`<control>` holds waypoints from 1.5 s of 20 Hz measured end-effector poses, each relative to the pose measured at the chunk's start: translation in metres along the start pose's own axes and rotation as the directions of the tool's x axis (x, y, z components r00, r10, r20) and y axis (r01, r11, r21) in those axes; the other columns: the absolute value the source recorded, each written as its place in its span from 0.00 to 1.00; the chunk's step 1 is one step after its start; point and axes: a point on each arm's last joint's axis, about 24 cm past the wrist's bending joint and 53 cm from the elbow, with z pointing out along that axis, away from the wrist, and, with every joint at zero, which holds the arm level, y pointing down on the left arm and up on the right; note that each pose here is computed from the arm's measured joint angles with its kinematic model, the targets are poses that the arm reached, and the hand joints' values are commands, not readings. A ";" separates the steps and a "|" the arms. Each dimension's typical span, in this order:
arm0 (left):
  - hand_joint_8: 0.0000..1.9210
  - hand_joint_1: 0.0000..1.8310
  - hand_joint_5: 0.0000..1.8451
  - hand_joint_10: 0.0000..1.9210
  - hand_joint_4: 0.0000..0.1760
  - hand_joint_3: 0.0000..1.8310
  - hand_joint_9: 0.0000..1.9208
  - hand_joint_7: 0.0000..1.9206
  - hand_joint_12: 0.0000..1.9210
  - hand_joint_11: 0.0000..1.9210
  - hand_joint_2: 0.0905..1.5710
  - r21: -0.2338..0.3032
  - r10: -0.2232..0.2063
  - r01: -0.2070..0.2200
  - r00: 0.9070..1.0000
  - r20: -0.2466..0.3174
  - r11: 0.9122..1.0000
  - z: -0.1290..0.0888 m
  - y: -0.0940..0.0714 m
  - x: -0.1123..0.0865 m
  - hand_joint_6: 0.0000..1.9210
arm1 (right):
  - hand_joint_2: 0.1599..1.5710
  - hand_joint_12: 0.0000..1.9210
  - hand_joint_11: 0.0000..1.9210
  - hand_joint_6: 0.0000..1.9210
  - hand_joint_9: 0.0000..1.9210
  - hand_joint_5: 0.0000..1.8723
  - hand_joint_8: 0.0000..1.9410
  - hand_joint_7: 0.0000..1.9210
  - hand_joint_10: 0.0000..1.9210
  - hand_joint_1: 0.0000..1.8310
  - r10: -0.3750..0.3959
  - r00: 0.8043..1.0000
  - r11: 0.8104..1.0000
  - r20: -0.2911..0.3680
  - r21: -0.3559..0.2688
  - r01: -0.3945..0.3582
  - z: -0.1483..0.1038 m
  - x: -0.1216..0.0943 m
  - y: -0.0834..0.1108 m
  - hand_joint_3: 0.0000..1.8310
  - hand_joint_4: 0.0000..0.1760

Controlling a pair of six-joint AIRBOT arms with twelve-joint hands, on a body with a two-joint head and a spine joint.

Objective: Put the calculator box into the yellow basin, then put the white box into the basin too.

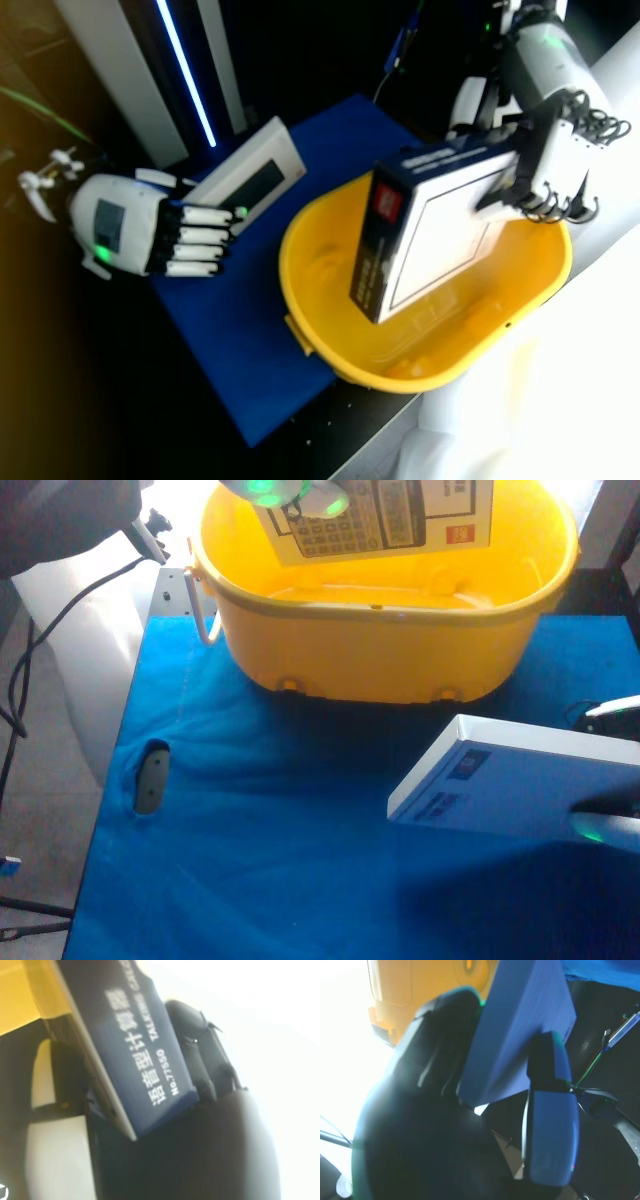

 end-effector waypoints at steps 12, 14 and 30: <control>0.01 0.46 0.21 0.16 0.37 0.00 0.05 0.15 0.49 0.00 0.62 -0.021 -0.028 0.028 0.999 0.027 0.999 -0.004 0.010 -0.008 0.06 | 0.68 0.82 0.37 0.53 0.44 0.51 0.53 0.50 0.67 0.75 0.001 1.000 1.000 -0.012 -0.025 -0.001 0.004 0.004 0.007 0.00 0.00; 0.00 0.44 0.19 0.09 0.35 0.00 0.03 0.11 0.33 0.00 0.60 -0.026 -0.031 0.032 0.999 0.033 0.999 -0.007 0.014 -0.010 0.02 | 0.68 0.82 0.37 0.53 0.44 0.50 0.54 0.50 0.68 0.75 0.001 1.000 1.000 -0.011 -0.025 -0.001 0.004 0.003 0.007 0.00 0.00; 0.00 0.41 0.22 0.01 0.19 0.00 0.06 0.12 0.17 0.00 0.64 -0.111 -0.032 0.048 0.990 0.141 0.993 -0.039 0.052 -0.053 0.00 | 0.66 0.72 0.35 0.50 0.49 0.56 0.47 0.52 0.49 0.69 -0.007 1.000 0.966 0.020 -0.258 0.012 -0.003 -0.012 0.086 0.00 0.00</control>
